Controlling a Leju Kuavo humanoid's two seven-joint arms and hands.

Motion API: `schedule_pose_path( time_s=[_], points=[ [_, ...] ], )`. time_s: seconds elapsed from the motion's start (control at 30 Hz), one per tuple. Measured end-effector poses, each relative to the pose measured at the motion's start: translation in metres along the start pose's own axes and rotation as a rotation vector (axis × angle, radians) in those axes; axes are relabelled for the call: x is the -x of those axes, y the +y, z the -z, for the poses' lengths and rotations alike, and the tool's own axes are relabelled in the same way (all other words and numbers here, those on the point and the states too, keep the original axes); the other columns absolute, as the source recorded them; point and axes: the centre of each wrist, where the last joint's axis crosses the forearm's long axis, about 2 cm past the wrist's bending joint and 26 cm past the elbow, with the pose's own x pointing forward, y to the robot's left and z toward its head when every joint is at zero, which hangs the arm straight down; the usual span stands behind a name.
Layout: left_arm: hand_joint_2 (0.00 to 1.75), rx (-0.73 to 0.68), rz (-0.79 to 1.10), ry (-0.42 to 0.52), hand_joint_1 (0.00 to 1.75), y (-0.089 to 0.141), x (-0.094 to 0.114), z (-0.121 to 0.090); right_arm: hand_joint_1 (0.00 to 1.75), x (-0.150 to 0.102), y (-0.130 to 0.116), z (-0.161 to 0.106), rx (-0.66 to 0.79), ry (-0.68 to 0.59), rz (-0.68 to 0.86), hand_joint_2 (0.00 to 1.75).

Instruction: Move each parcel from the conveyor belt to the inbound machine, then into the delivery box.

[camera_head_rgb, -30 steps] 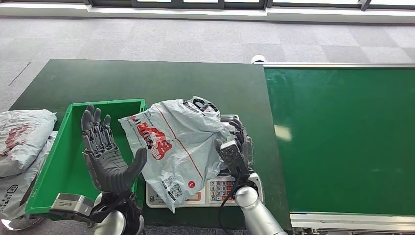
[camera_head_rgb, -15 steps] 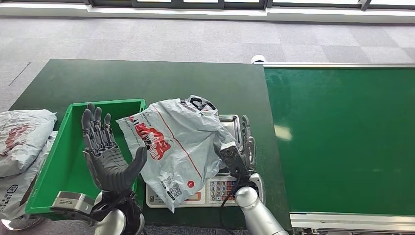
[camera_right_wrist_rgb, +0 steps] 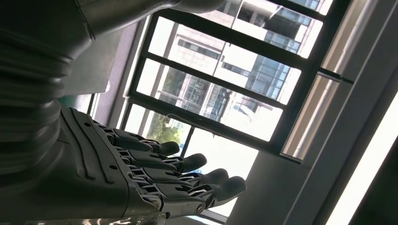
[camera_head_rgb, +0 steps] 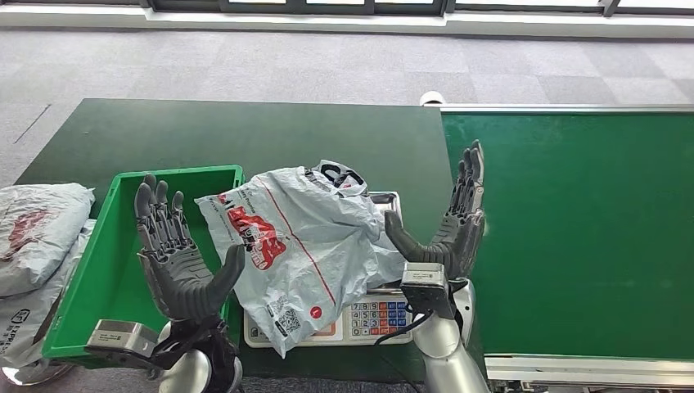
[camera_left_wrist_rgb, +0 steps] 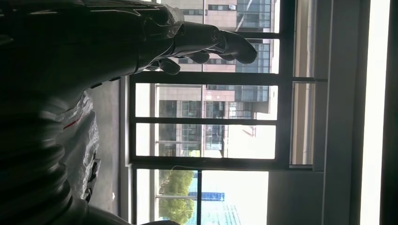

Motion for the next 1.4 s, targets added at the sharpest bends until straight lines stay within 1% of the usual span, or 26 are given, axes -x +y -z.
schedule_pose_path(
  time_s=[0.17, 0.43, 0.57, 0.63, 0.7, 0.8, 0.9, 1.0, 1.1, 1.2, 1.4],
  points=[
    [1.75, -0.003, 0.003, 0.001, 0.00, 0.000, 0.000, 0.000, 0.00, -0.004, -0.012, 0.010, 0.058, -0.025, -0.007, 1.75],
    [1.75, 0.009, -0.002, 0.002, 0.00, 0.000, -0.001, -0.002, 0.00, -0.023, -0.041, 0.031, 0.194, -0.110, -0.005, 1.75],
    [1.75, 0.090, 0.008, -0.003, 0.00, -0.003, 0.006, -0.001, 0.00, -0.035, -0.062, 0.045, 0.291, -0.155, 0.000, 1.75],
    [1.75, 0.154, 0.030, -0.013, 0.00, -0.008, 0.014, 0.005, 0.00, -0.041, -0.071, 0.051, 0.338, -0.179, 0.011, 1.75],
    [1.75, 0.225, 0.058, -0.007, 0.00, -0.015, 0.022, 0.017, 0.00, -0.047, -0.076, 0.057, 0.368, -0.198, 0.028, 1.75],
    [1.75, 0.370, 0.125, 0.053, 0.00, -0.034, 0.034, 0.038, 0.00, -0.055, -0.076, 0.061, 0.386, -0.220, 0.057, 1.75],
    [1.75, 0.515, 0.254, 0.124, 0.00, -0.058, 0.047, 0.057, 0.00, -0.060, -0.073, 0.064, 0.388, -0.234, 0.082, 1.75],
    [1.75, 0.576, 0.324, 0.148, 0.00, -0.074, 0.055, 0.066, 0.00, -0.062, -0.072, 0.065, 0.388, -0.240, 0.091, 1.75],
    [1.75, 0.644, 0.392, 0.226, 0.00, -0.084, 0.064, 0.069, 0.00, -0.063, -0.072, 0.065, 0.389, -0.239, 0.101, 1.75],
    [1.75, 0.733, 0.486, 0.306, 0.00, -0.088, 0.076, 0.066, 0.00, -0.063, -0.071, 0.065, 0.392, -0.233, 0.114, 1.75],
    [1.75, 0.828, 0.582, 0.381, 0.00, -0.087, 0.098, 0.057, 0.00, -0.063, -0.069, 0.064, 0.387, -0.225, 0.121, 1.75]
  ],
)
